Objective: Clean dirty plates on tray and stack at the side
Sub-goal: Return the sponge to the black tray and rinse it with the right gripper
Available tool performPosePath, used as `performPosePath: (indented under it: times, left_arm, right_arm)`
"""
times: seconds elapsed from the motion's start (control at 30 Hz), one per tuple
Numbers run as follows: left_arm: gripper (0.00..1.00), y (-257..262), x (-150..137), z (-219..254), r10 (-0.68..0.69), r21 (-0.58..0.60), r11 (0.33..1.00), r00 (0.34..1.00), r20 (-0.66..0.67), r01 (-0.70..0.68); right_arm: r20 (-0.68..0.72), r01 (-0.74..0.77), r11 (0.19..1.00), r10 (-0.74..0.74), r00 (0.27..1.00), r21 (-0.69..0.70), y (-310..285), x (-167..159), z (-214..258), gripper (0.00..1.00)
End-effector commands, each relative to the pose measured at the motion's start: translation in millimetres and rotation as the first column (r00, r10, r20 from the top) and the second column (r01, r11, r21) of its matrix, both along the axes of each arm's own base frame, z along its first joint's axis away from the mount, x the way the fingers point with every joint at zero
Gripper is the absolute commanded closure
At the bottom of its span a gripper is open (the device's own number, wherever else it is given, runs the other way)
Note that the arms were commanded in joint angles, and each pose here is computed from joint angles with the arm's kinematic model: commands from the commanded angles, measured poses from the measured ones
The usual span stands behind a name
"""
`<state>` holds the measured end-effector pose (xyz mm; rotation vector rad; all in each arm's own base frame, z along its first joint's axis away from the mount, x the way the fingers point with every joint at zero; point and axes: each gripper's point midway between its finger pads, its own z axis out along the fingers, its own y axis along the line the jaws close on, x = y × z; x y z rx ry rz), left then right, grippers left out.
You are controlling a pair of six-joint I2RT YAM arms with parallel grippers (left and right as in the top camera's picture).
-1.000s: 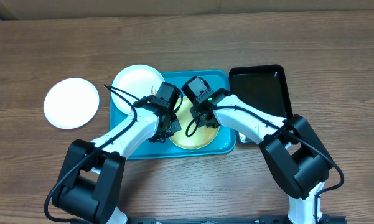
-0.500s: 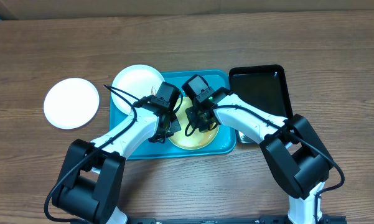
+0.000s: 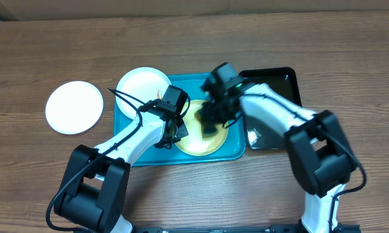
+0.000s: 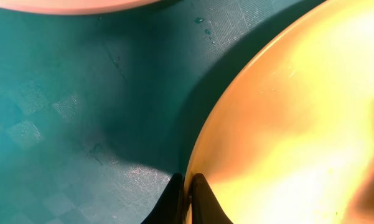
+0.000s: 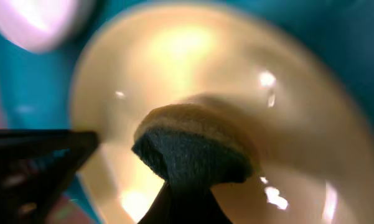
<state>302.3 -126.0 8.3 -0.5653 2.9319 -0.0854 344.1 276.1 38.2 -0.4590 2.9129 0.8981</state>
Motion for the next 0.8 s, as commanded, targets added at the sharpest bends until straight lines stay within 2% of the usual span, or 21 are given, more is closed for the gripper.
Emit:
performPosePath:
  times: [0.0, 0.07, 0.2, 0.27, 0.37, 0.4, 0.53, 0.6, 0.77]
  left_arm:
    - [0.96, 7, -4, -5, 0.001, 0.03, 1.0, 1.0, -0.015, 0.0]
    - [0.96, 7, -4, -5, 0.001, 0.03, 1.0, 1.0, -0.015, -0.001]
    - [0.96, 7, -4, -5, 0.001, 0.03, 1.0, 1.0, -0.015, 0.0]
    - [0.96, 7, -4, -5, 0.001, 0.03, 1.0, 1.0, -0.015, 0.0]
    - [0.96, 7, -4, -5, 0.001, 0.03, 1.0, 1.0, -0.015, 0.0]
    - [0.96, 7, -4, -5, 0.001, 0.03, 1.0, 1.0, -0.014, 0.0]
    - [0.96, 6, -3, -5, 0.001, 0.029, 1.0, 1.0, -0.014, -0.001]
    - [0.96, 6, -3, -5, 0.001, 0.028, 1.0, 1.0, -0.012, -0.001]
    - [0.96, 6, -3, -5, 0.0, 0.026, 1.0, 1.0, -0.013, 0.0]
  right_arm:
    - [0.054, -0.067, 0.948, 0.052, 0.997, 0.312, 5, 12, 81, 0.96]
    - [0.057, -0.051, 0.928, 0.032, 0.998, 0.369, -11, 17, 101, 0.96]
    - [0.036, 0.032, 0.945, -0.046, 0.998, 0.325, -59, 24, 106, 0.96]
    - [0.0, 0.105, 0.968, -0.108, 0.994, 0.226, -90, 25, 91, 0.96]
    - [-0.017, 0.206, 0.978, -0.207, 0.978, -0.016, -141, 24, 58, 0.96]
    - [-0.012, 0.239, 0.962, -0.242, 0.97, -0.131, -164, 22, 44, 0.96]
    - [0.019, 0.308, 0.881, -0.323, 0.946, -0.359, -206, 13, 13, 0.96]
    - [0.052, 0.346, 0.839, -0.358, 0.932, -0.421, -219, 13, -1, 0.96]
    - [0.141, 0.393, 0.814, -0.37, 0.918, -0.428, -228, 20, -27, 0.93]
